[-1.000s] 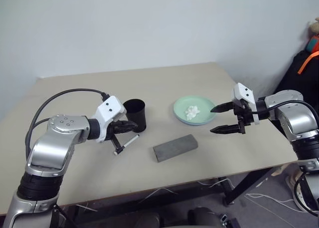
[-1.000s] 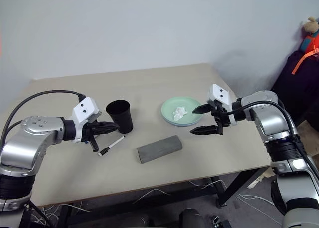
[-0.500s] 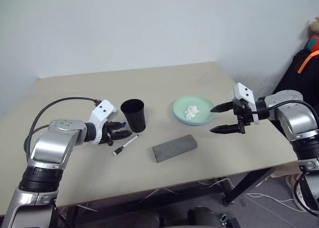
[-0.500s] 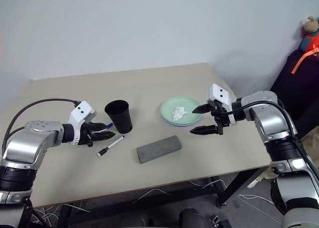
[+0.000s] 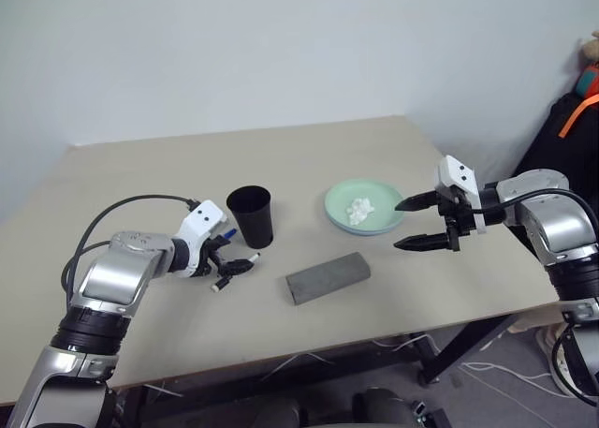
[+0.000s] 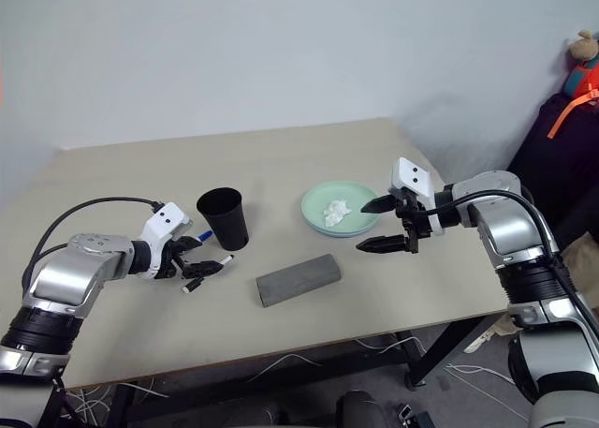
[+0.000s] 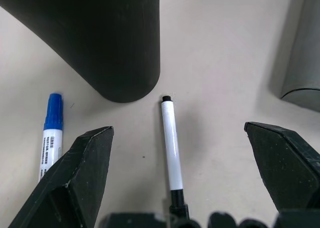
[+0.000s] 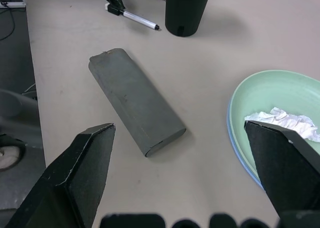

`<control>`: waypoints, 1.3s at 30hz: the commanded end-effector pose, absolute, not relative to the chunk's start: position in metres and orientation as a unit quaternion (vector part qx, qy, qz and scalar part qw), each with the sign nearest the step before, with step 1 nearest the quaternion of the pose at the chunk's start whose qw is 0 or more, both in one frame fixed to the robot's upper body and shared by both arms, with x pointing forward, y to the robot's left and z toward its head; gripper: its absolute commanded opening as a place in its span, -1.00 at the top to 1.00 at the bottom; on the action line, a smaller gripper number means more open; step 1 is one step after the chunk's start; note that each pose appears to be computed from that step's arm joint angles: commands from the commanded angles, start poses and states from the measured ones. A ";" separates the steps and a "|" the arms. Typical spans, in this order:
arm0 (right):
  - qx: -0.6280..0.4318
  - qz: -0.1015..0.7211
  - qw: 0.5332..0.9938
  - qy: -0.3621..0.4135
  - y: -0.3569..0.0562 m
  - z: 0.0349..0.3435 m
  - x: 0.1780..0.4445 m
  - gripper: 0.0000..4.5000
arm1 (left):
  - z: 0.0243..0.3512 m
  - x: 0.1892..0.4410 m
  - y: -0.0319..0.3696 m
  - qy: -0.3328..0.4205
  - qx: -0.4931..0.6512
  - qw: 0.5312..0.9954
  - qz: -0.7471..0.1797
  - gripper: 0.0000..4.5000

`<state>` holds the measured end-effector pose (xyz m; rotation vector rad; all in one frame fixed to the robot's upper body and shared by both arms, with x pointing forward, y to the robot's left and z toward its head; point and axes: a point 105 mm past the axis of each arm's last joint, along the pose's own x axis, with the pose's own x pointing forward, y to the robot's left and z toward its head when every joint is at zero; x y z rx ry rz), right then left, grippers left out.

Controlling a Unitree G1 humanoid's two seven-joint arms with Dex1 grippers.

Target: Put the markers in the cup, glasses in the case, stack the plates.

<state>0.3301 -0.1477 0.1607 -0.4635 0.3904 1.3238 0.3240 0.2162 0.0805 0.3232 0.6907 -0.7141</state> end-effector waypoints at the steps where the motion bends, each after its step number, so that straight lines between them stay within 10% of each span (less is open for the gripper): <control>1: -0.221 0.604 0.751 0.152 -0.147 0.176 0.330 -1.00 | 0.093 0.336 0.211 0.309 0.180 0.869 -0.341 -0.98; 39: -0.222 0.603 0.752 0.147 -0.145 0.176 0.328 -1.00 | 0.044 0.335 0.214 0.347 0.194 0.846 -0.355 -0.98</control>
